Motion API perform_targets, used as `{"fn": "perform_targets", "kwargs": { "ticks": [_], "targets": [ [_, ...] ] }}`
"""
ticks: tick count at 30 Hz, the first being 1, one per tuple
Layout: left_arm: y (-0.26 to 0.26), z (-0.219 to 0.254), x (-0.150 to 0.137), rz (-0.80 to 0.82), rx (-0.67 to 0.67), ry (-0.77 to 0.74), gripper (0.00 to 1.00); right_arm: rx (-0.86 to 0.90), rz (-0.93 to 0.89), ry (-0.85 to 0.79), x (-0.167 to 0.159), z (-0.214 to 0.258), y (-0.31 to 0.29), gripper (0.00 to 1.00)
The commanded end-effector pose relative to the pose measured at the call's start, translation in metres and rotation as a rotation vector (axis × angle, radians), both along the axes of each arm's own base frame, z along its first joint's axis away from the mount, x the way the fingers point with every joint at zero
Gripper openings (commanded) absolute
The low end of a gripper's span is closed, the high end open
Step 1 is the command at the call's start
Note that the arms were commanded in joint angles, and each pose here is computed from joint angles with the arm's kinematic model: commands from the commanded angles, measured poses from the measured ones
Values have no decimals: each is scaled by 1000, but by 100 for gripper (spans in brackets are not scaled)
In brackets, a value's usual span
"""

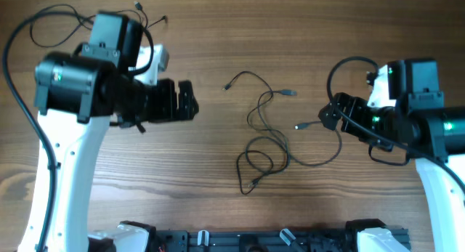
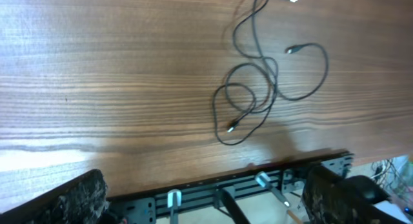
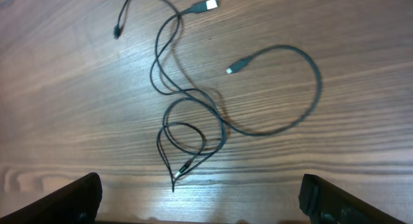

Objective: Untangle cables

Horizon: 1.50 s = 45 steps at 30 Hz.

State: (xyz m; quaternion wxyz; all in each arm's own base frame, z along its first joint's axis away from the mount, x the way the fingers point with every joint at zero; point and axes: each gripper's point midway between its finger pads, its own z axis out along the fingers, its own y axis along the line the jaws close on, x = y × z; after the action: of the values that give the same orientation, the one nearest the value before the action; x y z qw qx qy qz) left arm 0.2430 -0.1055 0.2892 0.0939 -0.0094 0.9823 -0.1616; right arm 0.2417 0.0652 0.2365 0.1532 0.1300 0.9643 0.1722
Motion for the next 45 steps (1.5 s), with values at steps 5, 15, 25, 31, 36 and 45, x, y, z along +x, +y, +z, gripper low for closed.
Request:
{"fn": "perform_targets", "kwargs": {
  "ticks": [5, 15, 25, 31, 36, 45],
  "targets": [
    [2, -52, 19, 63, 20, 30, 100, 65, 194, 38, 18, -19, 24, 100],
    [1, -92, 37, 138, 23, 43, 100, -53, 440, 167, 33, -83, 77, 100],
    [53, -95, 45, 368, 71, 71, 100, -103, 469, 317, 46, -146, 82, 88],
    [78, -97, 41, 453, 76, 105, 100, -79, 533, 351, 44, -164, 87, 41],
    [83, -98, 37, 462, 94, 116, 100, -83, 529, 370, 33, -193, 83, 64],
    [84, -97, 42, 467, 90, 96, 100, -61, 460, 334, 29, -232, 83, 55]
  ]
}}
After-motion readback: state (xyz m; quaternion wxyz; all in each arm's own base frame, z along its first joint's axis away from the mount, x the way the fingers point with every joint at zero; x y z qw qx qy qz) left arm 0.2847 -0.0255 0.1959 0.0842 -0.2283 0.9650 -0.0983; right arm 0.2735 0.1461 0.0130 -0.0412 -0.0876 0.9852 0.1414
